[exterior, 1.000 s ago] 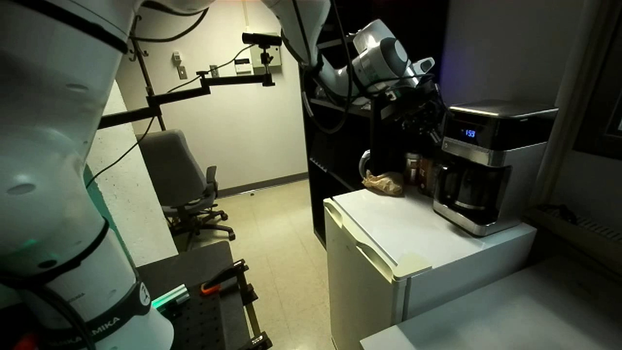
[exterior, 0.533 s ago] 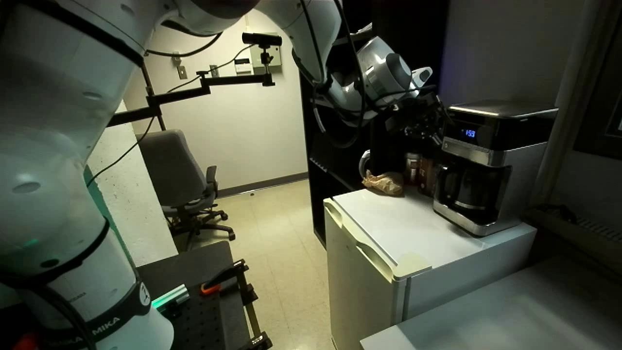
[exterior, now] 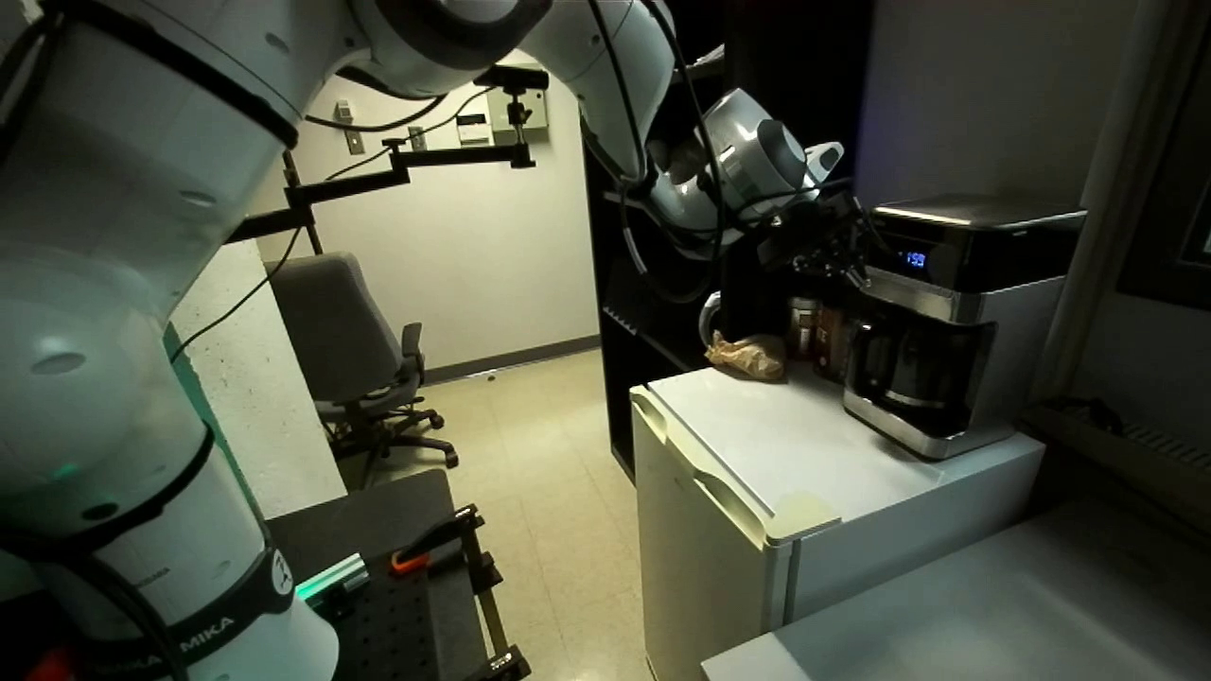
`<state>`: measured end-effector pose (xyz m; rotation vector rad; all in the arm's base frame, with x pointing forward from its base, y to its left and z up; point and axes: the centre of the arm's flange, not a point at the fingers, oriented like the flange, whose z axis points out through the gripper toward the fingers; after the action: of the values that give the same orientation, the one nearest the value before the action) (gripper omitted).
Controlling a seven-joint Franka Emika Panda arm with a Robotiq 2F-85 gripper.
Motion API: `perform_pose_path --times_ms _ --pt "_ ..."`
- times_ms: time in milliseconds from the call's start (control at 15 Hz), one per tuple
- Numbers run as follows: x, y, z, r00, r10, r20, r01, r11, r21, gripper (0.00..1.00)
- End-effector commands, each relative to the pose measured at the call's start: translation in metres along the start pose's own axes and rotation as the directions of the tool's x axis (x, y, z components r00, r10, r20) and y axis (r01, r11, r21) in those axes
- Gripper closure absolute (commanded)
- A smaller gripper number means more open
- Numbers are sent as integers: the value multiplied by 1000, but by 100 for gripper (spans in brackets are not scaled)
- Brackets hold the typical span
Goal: Press the coffee maker power button
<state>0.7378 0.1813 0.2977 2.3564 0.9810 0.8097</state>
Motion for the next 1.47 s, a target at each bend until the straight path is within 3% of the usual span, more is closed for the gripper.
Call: perform_pose_path --times_ms 0,1400 --pt "7 -3 12 1000 -8 -23 8 999 -31 100" --pt "16 -4 28 999 -18 -34 17 999 -42 100"
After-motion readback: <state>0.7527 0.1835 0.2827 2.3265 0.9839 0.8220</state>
